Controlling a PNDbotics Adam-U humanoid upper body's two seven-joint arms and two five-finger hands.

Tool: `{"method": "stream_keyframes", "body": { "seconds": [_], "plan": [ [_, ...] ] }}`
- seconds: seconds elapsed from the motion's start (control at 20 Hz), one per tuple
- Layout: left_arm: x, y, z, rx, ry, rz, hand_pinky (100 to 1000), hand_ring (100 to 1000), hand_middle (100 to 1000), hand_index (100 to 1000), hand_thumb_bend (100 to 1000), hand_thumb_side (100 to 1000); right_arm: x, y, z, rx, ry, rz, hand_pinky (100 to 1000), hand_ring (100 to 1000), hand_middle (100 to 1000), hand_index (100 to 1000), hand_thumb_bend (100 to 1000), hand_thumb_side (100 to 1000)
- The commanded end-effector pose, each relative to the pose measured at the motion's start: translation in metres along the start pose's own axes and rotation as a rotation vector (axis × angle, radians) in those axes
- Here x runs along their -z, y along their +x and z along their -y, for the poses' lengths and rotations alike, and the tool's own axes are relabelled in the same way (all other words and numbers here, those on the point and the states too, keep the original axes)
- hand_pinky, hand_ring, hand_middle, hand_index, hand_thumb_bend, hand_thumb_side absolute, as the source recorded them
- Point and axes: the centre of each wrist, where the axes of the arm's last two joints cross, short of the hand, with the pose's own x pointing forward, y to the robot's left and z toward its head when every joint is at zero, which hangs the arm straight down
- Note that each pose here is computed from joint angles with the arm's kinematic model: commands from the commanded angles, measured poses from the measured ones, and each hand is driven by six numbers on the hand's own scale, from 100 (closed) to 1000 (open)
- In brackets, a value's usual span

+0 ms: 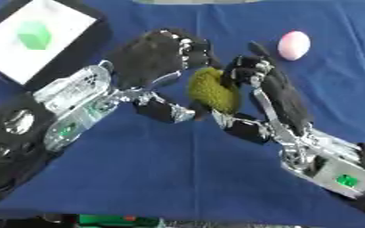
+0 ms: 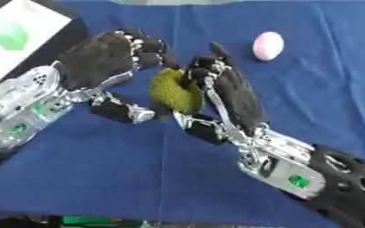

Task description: Pick up the objects with one hand, pass them to the other hand, and then place them into the box on the other side of the table.

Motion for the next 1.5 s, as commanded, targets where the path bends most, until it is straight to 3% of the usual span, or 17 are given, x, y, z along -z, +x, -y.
{"method": "stream_keyframes", "body": {
  "seconds": [0.05, 0.2, 0.8, 1.15, 1.5],
  "plan": [
    [0.0033, 0.0, -0.007, 0.017, 0.013, 0.012, 713, 623, 627, 770, 353, 317, 0.0034, 0.0006, 0.0052, -0.013, -0.019, 0.021, 1000, 430, 526, 461, 288, 100],
    [0.0027, -0.0011, -0.0053, 0.012, 0.007, 0.014, 696, 593, 566, 698, 275, 275, 0.0031, 0.0005, 0.0051, -0.015, -0.021, 0.022, 1000, 429, 526, 461, 288, 100],
    [0.0007, -0.0066, 0.0012, 0.026, -0.007, -0.019, 635, 533, 472, 553, 202, 234, 0.0014, -0.0001, 0.0045, -0.02, -0.023, 0.027, 1000, 431, 530, 465, 290, 100],
    [0.001, -0.0072, 0.0018, 0.026, 0.026, -0.028, 579, 468, 396, 470, 263, 229, 0.0009, -0.0002, 0.0042, -0.019, -0.029, 0.027, 1000, 436, 538, 474, 295, 100],
    [0.0026, -0.0055, -0.0006, 0.025, 0.073, -0.034, 553, 437, 394, 461, 430, 235, 0.0008, -0.0003, 0.0042, -0.021, -0.047, 0.027, 1000, 464, 584, 527, 366, 100]
  ]
}}
